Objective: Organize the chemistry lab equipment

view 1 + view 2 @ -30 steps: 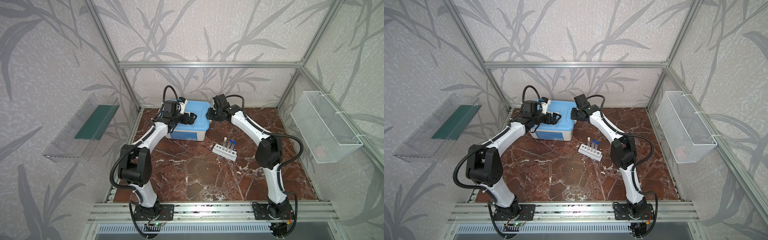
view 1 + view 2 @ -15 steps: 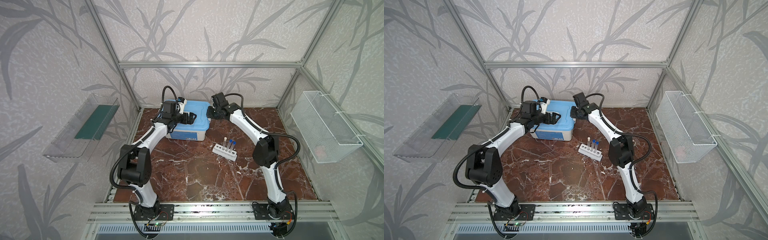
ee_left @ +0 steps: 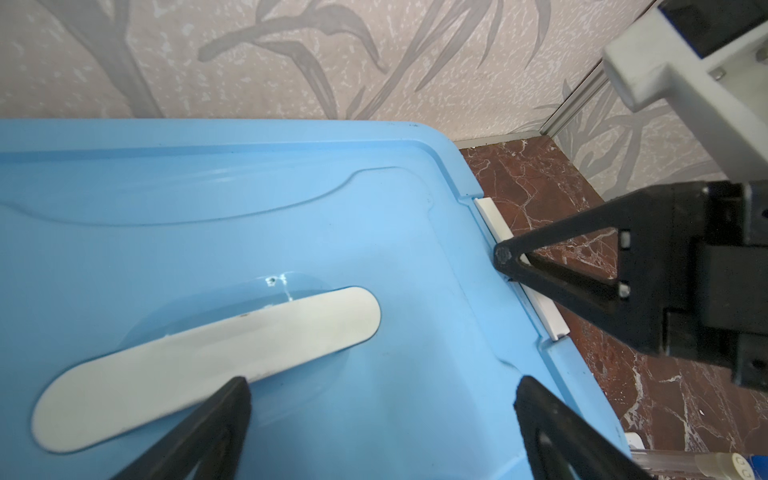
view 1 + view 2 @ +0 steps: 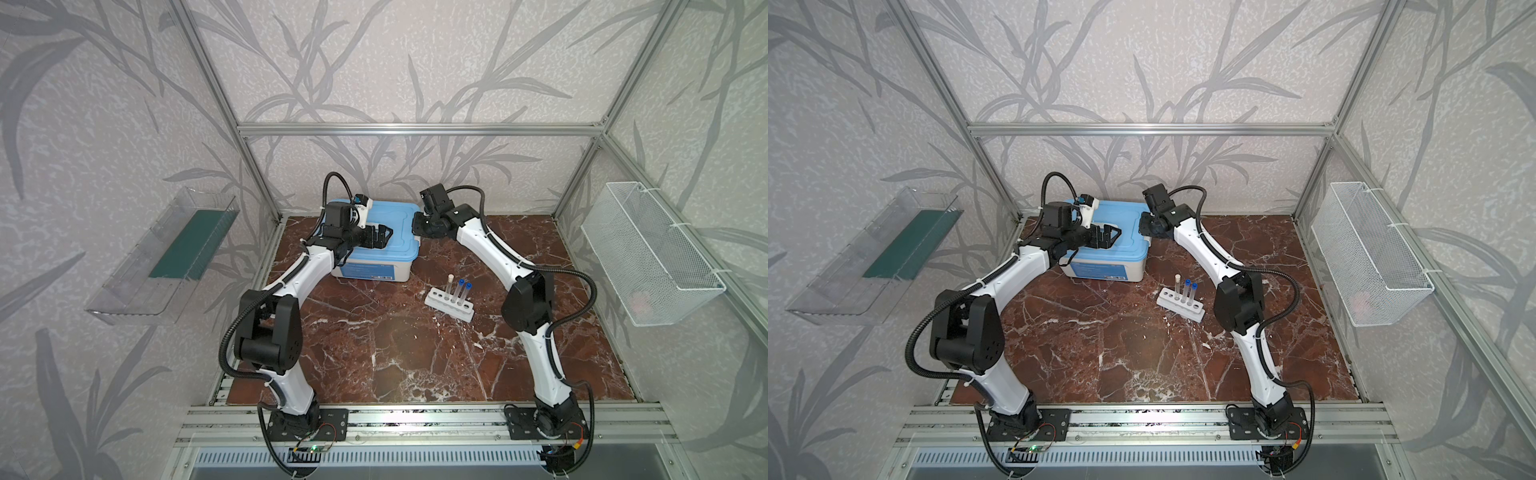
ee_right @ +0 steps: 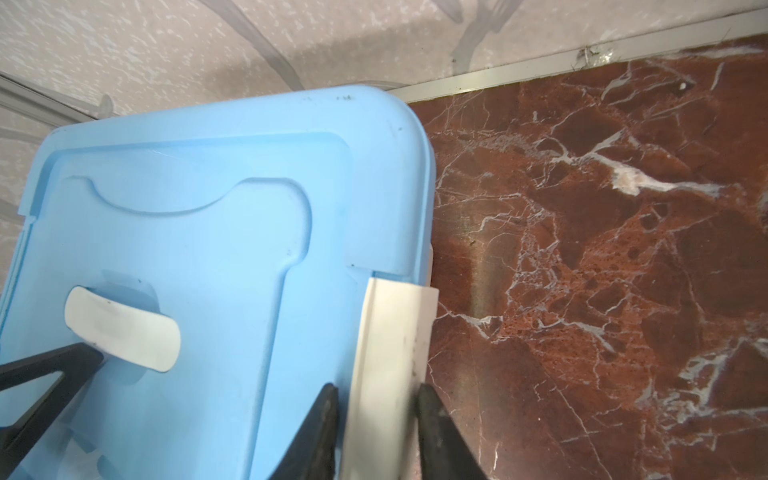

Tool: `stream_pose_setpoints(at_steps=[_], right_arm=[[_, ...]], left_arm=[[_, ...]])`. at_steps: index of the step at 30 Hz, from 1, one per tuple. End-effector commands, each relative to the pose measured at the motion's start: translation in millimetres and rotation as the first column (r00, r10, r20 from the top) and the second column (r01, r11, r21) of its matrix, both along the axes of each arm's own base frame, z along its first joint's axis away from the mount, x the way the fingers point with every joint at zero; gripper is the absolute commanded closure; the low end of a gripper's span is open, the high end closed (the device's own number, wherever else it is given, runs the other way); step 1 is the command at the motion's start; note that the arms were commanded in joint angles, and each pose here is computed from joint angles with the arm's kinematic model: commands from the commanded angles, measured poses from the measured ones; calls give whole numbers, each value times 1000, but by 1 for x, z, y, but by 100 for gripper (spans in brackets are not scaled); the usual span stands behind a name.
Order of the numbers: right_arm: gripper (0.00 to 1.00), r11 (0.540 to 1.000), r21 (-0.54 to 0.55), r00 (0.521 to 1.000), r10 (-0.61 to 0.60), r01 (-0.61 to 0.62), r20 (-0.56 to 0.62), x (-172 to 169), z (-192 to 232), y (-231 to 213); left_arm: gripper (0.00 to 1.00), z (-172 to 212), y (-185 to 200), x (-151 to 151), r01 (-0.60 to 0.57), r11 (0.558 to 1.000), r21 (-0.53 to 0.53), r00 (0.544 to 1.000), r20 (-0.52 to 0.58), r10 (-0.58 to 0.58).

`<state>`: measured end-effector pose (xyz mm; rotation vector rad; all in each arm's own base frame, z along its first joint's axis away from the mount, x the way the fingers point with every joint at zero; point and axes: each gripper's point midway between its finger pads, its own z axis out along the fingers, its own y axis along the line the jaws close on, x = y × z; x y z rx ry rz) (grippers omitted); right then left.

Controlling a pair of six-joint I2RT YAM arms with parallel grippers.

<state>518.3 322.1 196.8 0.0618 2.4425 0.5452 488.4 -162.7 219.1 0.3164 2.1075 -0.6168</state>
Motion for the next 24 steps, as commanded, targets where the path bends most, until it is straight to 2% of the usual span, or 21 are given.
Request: stream_pose_setpoints(at_steps=[1, 6, 10, 13, 18, 24], right_arm=[[60, 1000, -10, 1000, 26, -26, -15, -4, 1, 4], [52, 996, 32, 996, 85, -86, 29, -3, 22, 16], [45, 985, 65, 986, 156, -159, 58, -8, 33, 28], [41, 979, 27, 974, 200, -204, 102, -12, 42, 31], [35, 946, -73, 928, 325, -317, 181, -27, 56, 48], [31, 910, -203, 895, 399, -360, 200, -37, 55, 64]], left_arm=[[1, 18, 5, -10, -16, 1000, -19, 1000, 0, 16], [1, 40, 15, -9, -85, 996, -36, 996, 27, 86], [1, 56, 37, -9, -205, 979, -12, 978, 33, 206], [1, 62, 64, -12, -290, 957, 6, 957, 2, 290], [0, 58, 132, -19, -480, 874, -77, 877, -82, 474], [0, 45, 168, -29, -555, 830, -51, 830, -107, 548]])
